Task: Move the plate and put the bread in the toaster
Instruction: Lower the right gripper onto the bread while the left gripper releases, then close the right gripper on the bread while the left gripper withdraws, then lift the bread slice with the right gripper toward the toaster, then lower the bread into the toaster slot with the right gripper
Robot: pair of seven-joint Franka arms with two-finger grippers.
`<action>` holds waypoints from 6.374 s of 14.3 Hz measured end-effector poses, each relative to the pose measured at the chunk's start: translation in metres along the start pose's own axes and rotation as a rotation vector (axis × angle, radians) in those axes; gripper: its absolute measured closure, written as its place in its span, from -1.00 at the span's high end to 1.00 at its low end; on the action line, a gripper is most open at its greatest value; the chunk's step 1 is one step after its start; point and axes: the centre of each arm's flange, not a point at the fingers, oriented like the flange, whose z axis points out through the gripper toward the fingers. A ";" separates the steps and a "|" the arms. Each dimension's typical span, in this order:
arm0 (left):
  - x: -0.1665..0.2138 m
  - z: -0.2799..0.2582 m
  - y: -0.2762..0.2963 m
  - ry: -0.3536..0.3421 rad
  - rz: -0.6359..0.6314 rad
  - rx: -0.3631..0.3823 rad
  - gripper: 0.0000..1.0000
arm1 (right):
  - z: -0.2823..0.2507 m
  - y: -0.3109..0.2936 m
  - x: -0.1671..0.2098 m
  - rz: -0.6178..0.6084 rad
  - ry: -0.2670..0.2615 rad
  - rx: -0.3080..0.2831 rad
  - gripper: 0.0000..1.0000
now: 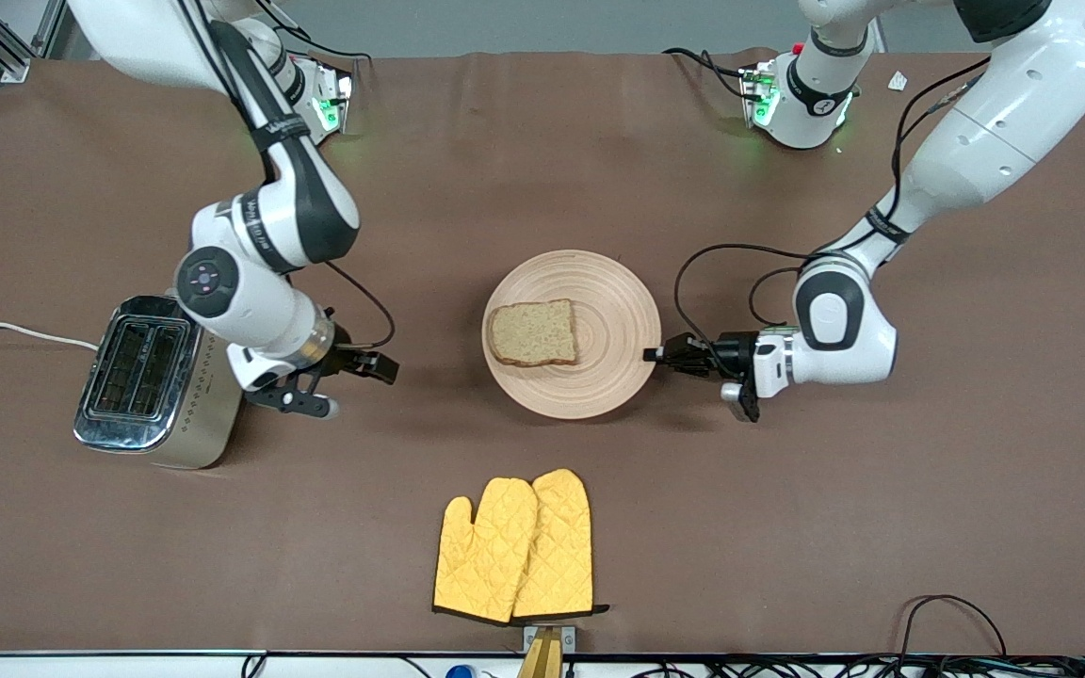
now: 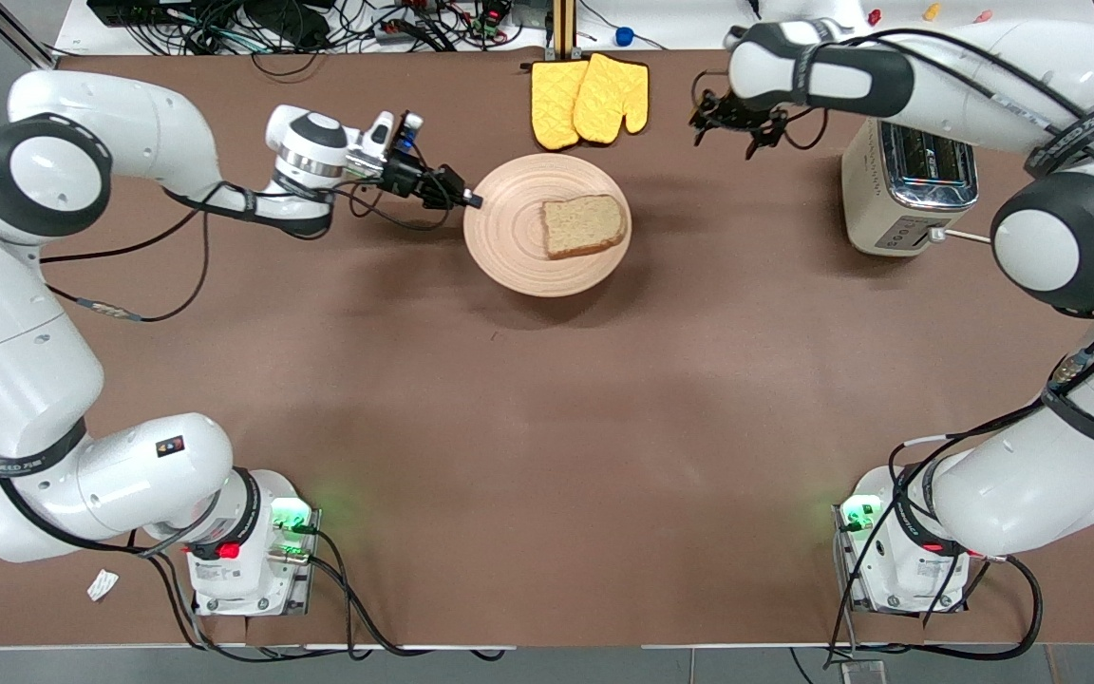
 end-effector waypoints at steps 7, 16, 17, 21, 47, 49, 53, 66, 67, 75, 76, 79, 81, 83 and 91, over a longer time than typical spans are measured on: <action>-0.022 0.053 -0.022 0.041 0.015 -0.038 -0.81 | 0.039 -0.067 -0.067 -0.027 0.011 -0.129 1.00; -0.024 0.064 -0.032 0.103 -0.028 -0.104 -0.07 | 0.091 -0.095 -0.105 -0.027 0.033 -0.242 0.71; -0.020 0.059 -0.033 0.115 -0.031 -0.103 0.16 | 0.092 -0.094 -0.105 -0.025 0.032 -0.243 0.70; 0.015 0.014 -0.029 0.202 -0.113 -0.100 0.93 | 0.098 -0.093 -0.104 -0.022 0.027 -0.250 0.40; 0.104 -0.245 0.173 0.302 -0.444 0.593 1.00 | 0.125 -0.112 -0.119 0.005 0.048 -0.227 -0.26; 0.095 -0.254 0.186 0.274 -0.406 0.730 1.00 | 0.125 -0.113 -0.119 0.008 0.051 -0.223 -0.44; 0.076 -0.276 0.210 0.228 -0.339 0.978 1.00 | 0.125 -0.111 -0.117 0.014 0.054 -0.222 -0.68; 0.029 -0.376 0.302 0.246 -0.399 1.186 1.00 | 0.125 -0.112 -0.114 0.021 0.039 -0.246 -0.94; 0.022 -0.382 0.309 0.242 -0.398 1.191 1.00 | 0.118 -0.115 -0.115 0.026 0.028 -0.263 -0.94; -0.015 -0.393 0.333 0.166 -0.341 1.141 1.00 | 0.009 -0.121 -0.131 0.036 -0.005 -0.338 -0.94; -0.020 -0.391 0.336 0.153 -0.337 1.128 1.00 | -0.010 -0.117 -0.130 0.033 -0.014 -0.356 -0.94; -0.035 -0.384 0.346 0.126 -0.314 1.111 1.00 | -0.071 -0.090 -0.109 0.036 0.011 -0.436 -0.94; -0.041 -0.372 0.356 0.111 -0.286 1.114 1.00 | -0.114 -0.059 -0.084 0.046 0.054 -0.523 -0.94; -0.043 -0.359 0.364 0.092 -0.265 1.116 1.00 | -0.154 -0.024 -0.056 0.058 0.079 -0.606 -0.94; -0.045 -0.363 0.360 0.022 -0.178 1.117 1.00 | -0.140 0.082 0.022 0.137 0.093 -1.042 -0.94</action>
